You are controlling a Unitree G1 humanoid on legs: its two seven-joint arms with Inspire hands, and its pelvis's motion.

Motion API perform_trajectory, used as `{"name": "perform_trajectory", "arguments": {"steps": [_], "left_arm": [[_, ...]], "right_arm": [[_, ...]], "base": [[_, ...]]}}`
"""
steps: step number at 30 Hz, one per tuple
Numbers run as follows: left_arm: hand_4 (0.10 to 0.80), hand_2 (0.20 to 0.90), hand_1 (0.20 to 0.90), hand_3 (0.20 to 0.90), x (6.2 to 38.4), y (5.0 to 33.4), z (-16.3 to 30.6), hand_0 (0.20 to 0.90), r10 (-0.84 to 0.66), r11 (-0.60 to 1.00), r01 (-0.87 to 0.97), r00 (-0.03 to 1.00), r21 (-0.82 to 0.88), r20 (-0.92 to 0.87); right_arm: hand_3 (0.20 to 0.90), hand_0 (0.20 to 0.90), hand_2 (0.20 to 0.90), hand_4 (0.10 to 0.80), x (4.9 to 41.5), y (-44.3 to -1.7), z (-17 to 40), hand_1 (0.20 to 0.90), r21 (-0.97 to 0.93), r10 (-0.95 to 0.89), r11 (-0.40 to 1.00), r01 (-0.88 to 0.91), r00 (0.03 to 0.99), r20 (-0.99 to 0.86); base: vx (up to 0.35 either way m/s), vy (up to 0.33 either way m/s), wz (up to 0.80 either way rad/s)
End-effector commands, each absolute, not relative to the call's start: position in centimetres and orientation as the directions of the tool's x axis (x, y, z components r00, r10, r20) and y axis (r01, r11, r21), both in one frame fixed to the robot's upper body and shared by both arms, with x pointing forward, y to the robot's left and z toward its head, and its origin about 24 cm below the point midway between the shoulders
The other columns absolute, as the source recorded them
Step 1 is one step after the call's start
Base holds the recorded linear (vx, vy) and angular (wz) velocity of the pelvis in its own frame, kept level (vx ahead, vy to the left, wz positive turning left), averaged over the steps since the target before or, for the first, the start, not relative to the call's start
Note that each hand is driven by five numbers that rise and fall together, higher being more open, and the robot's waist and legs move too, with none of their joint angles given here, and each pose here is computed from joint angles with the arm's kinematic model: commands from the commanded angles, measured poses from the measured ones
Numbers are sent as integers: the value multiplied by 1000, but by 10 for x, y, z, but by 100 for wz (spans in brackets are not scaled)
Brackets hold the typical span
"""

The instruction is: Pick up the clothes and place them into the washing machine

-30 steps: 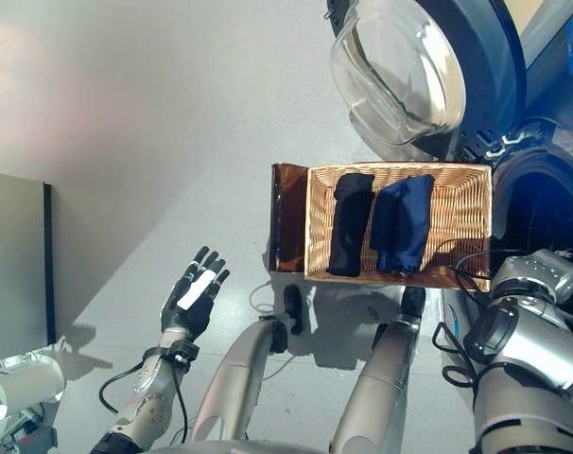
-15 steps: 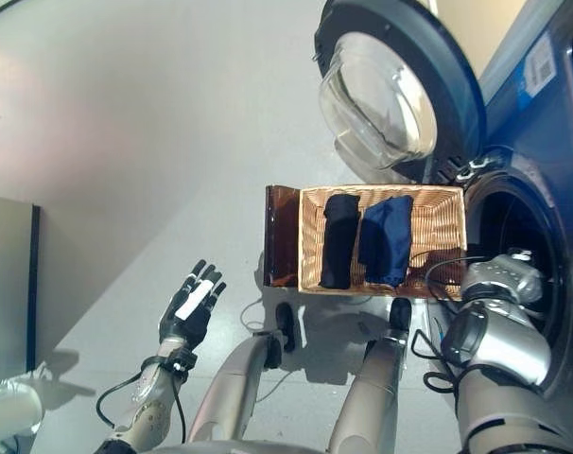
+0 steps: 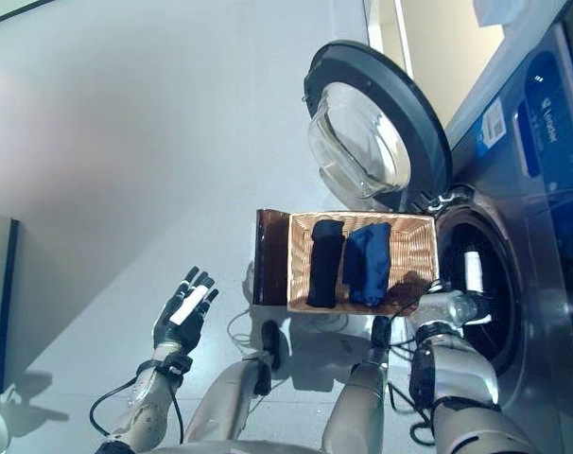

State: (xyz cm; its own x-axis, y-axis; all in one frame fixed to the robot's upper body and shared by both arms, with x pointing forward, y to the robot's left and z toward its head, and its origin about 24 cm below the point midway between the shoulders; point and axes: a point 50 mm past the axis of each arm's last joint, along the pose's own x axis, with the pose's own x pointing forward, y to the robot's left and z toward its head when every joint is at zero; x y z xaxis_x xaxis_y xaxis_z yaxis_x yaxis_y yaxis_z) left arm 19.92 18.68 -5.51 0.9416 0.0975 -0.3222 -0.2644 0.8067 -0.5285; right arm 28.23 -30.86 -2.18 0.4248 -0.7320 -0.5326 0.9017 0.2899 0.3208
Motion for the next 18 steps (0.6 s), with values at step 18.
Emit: {"name": "perform_trajectory", "arguments": {"steps": [18], "left_arm": [[800,900,900,900,214,211,-20,900,176,858,-208,978,-470,-113]], "right_arm": [[900,900,900,800,315,-259,-15,900,-366,-615,782,504,718,-326]], "base": [[3,-7,4]]}}
